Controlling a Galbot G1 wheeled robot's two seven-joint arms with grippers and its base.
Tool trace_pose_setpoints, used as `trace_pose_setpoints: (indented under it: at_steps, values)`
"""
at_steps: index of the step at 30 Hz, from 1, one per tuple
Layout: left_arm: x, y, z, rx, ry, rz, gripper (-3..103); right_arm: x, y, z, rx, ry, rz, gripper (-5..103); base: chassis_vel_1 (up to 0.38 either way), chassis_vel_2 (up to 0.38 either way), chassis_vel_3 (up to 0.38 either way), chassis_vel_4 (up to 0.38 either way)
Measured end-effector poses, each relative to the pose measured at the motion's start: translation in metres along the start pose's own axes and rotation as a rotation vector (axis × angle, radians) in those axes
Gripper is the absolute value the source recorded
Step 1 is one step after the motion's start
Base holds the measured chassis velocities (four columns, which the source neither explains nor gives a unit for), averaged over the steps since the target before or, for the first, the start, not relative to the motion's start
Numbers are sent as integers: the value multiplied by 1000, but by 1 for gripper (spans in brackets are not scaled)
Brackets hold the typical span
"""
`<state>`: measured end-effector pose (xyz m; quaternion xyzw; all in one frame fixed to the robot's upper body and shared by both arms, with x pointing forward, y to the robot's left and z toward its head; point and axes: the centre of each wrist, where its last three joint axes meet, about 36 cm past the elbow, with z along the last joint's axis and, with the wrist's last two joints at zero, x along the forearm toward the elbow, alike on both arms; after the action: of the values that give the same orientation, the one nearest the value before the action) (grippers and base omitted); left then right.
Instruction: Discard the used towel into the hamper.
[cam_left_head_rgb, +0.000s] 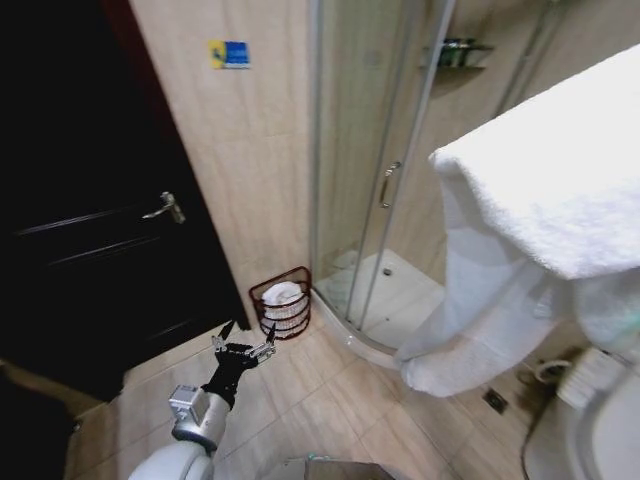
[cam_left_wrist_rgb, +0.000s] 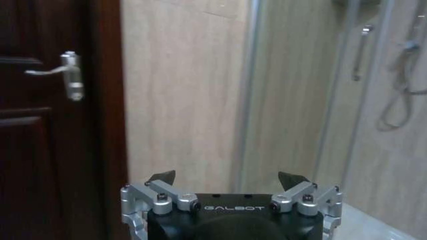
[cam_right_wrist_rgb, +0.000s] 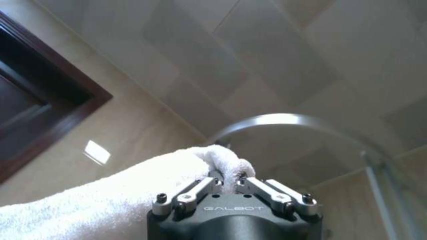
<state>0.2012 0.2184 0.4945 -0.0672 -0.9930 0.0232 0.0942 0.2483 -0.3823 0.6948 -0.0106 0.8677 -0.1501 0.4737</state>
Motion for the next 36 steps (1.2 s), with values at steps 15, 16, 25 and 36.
trace_pose_setpoints:
  at_steps: [15, 16, 25, 36]
  values:
    - [0, 0, 0, 0, 0, 0, 100, 1, 0, 1, -6, 3, -2, 7, 124, 126, 121, 132]
    - [0, 0, 0, 0, 0, 0, 100, 1, 0, 0, -6, 2, -2, 7, 106, 121, 115, 136]
    - [0, 0, 0, 0, 0, 0, 100, 1, -1, 0, 1, 1, -12, 7, 98, 107, 106, 106]
    - [0, 0, 0, 0, 0, 0, 100, 1, 0, 0, 6, 7, -14, 7, 2, 4, 5, 4]
